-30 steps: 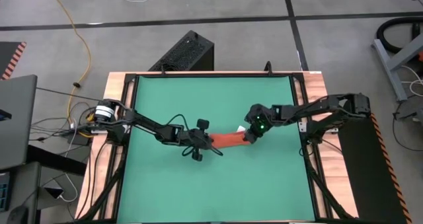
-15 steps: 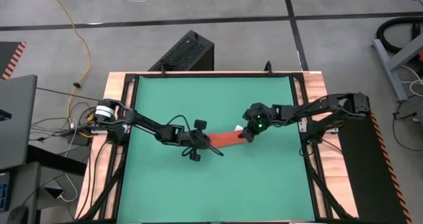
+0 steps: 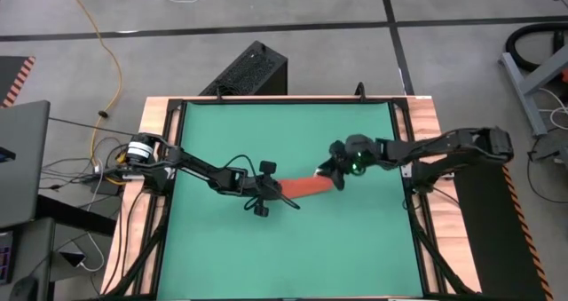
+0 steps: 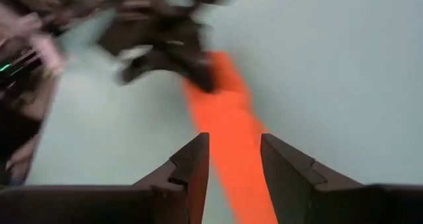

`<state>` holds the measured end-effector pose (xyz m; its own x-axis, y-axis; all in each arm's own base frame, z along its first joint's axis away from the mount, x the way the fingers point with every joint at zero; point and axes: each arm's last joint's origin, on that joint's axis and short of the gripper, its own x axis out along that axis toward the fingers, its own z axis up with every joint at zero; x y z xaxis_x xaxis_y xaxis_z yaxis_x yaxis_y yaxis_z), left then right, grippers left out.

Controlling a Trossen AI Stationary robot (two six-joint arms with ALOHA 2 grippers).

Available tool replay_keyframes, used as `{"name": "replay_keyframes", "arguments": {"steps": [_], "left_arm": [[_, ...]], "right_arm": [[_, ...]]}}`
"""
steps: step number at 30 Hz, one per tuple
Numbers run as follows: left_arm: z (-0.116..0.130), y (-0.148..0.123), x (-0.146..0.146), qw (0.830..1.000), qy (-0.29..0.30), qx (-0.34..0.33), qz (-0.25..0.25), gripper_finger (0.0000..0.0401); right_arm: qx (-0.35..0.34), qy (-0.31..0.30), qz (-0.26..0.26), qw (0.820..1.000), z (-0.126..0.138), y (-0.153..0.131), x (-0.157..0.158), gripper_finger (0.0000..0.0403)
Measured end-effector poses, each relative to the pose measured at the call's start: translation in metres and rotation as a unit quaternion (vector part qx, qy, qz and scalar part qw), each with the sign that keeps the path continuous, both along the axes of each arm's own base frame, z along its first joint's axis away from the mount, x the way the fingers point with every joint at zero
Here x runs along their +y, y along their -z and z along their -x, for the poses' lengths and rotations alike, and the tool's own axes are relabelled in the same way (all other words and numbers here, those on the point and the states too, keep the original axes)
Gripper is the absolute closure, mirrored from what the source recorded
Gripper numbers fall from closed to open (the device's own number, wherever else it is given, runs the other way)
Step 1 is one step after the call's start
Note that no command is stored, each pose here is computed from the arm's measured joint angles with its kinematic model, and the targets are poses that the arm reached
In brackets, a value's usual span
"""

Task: Roll towel
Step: Roll the orange towel

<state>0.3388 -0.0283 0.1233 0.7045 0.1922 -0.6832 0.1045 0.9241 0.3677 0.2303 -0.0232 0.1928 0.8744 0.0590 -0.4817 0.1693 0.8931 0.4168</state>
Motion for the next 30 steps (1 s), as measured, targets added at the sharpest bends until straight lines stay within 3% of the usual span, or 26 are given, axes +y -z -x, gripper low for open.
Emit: {"name": "replay_keyframes", "arguments": {"steps": [3, 8, 19, 30], "left_arm": [[0.0, 0.0, 0.0, 1.0, -0.001, 0.0, 0.001, 0.0401], [0.0, 0.0, 0.0, 1.0, -0.004, -0.001, 0.004, 0.0401], [0.0, 0.0, 0.0, 1.0, -0.009, -0.003, 0.008, 0.0401], [0.004, -0.005, -0.009, 1.0, -0.017, -0.003, -0.005, 0.0401]], "right_arm": [[-0.028, -0.022, 0.059, 0.998, -0.002, 0.003, 0.021, 0.0255], [-0.002, 0.001, 0.13, 0.992, -0.004, 0.017, 0.035, 0.0275], [0.078, -0.006, 0.146, 0.986, -0.016, 0.058, 0.035, 0.0287], [0.102, 0.011, 0.141, 0.985, -0.027, 0.088, 0.035, 0.0287]]}}
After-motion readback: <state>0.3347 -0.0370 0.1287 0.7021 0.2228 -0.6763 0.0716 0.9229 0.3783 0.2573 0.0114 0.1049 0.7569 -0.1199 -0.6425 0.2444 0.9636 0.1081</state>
